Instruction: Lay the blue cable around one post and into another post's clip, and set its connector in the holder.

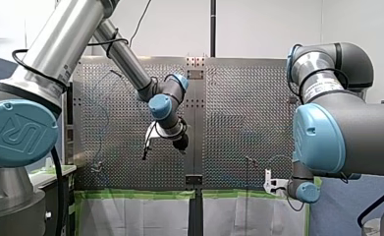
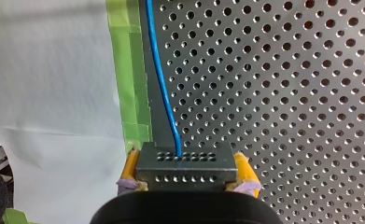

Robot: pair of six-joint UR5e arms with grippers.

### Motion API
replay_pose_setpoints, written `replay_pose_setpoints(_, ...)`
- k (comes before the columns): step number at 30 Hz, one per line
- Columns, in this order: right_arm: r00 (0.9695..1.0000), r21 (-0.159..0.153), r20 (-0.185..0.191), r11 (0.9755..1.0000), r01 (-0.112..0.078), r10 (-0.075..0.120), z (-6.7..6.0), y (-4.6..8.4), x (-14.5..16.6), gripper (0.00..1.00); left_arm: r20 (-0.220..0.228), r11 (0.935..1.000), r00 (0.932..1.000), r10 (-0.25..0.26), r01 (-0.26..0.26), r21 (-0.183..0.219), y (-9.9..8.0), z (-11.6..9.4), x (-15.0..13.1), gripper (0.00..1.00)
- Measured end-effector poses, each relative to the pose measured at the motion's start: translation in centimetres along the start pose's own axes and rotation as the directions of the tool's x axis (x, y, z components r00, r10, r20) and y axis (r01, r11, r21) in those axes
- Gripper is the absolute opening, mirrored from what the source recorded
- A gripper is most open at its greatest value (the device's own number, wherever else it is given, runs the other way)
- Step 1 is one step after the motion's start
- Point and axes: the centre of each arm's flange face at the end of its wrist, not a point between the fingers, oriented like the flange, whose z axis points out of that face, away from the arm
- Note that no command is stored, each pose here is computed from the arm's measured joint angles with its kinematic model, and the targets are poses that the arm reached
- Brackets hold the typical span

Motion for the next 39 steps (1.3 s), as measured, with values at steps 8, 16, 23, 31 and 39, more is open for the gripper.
replay_pose_setpoints(8,1.0000,-0.003,0.000,1.0000,0.000,0.000,0.0,0.0,0.0,0.00,0.013,0.9966,0.9965,0.083,-0.083,-0.003,-2.2,1.0,3.4,1.00)
replay_pose_setpoints(16,1.0000,-0.009,0.000,1.0000,0.000,0.000,0.0,0.1,0.0,0.00,0.017,0.9920,0.9922,0.123,-0.124,0.026,-4.4,1.6,7.0,1.00)
replay_pose_setpoints(23,1.0000,-0.013,-0.002,0.9999,0.000,0.000,0.0,0.2,0.1,0.00,0.009,0.9869,0.9907,0.136,-0.136,0.086,-6.0,2.6,10.2,1.00)
replay_pose_setpoints(31,1.0000,-0.011,-0.003,0.9999,0.002,-0.002,0.1,0.1,0.1,0.00,0.054,0.9907,0.9966,0.062,-0.068,0.118,-5.0,5.6,8.7,1.00)
replay_pose_setpoints(39,1.0000,-0.011,-0.001,0.9999,0.009,-0.009,0.0,0.0,0.0,0.00,0.149,0.9910,0.9888,0.007,-0.026,0.131,-4.9,8.4,5.7,1.00)
